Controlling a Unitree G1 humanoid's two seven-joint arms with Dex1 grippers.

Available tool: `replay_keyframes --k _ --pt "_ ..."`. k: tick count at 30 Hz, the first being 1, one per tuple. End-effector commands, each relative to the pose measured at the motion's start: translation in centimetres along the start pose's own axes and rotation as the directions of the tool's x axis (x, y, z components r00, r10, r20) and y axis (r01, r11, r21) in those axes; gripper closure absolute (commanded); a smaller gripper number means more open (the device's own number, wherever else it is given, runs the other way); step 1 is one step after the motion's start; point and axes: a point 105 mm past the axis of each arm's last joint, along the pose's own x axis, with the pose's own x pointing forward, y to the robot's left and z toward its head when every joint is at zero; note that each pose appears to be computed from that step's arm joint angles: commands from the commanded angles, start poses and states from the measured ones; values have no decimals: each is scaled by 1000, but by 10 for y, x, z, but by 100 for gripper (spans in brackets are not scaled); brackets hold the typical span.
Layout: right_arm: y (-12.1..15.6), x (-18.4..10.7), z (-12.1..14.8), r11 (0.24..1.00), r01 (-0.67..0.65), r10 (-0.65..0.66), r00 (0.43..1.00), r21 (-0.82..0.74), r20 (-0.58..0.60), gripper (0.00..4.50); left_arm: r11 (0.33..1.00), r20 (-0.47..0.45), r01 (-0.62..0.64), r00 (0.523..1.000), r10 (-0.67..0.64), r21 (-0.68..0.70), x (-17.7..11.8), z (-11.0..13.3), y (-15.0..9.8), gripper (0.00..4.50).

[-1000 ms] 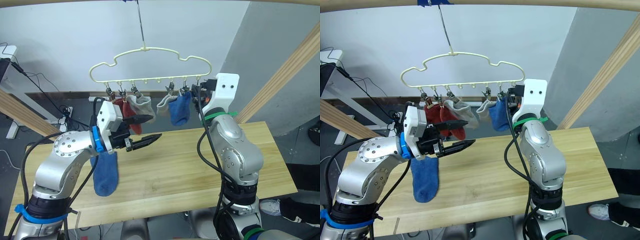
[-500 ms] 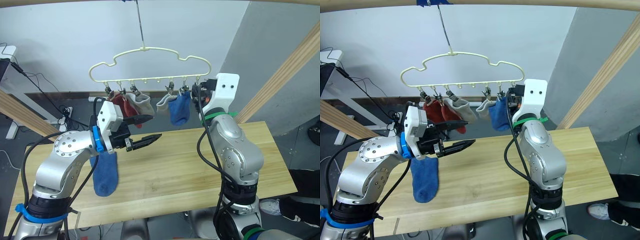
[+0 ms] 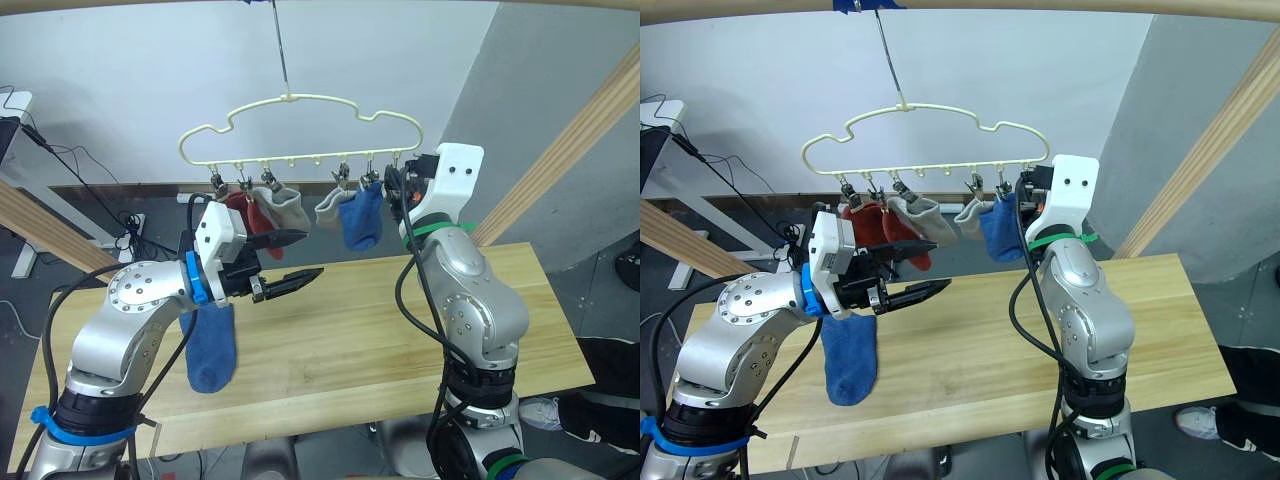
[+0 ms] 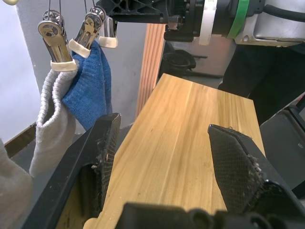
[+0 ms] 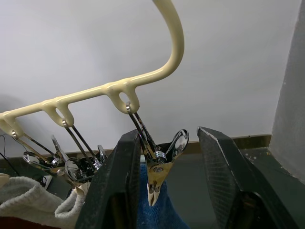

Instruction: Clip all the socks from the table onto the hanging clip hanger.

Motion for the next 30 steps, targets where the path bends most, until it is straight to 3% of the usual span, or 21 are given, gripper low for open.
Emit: replay_keyframes --k 1,4,10,19,21,24,28,30 --pt "19 -3 25 996 -62 57 994 57 99 260 999 19 12 1000 -12 37 0 6 -2 126" --pt "20 -3 25 996 -64 58 993 58 101 295 999 19 12 1000 -13 38 1 6 -2 126" --pt "20 -4 25 996 -70 63 993 59 103 444 999 17 12 1000 -12 40 1 5 -2 126" --pt "21 -5 26 996 -74 68 992 55 111 448 999 7 -47 999 47 17 -2 -1 1 126" --pt "21 -4 26 996 -76 70 991 52 111 448 993 -23 -108 994 107 -36 -6 -14 1 126" --pt "20 -4 26 996 -75 70 991 46 114 448 973 -154 -211 969 195 -92 -20 -53 -4 126" --pt "20 -3 27 996 -78 74 991 36 115 450 852 -191 -516 848 494 -89 -46 -80 14 41" --pt "19 -3 26 996 -78 74 991 32 111 450 653 -231 -749 659 716 -112 -72 -97 26 3"
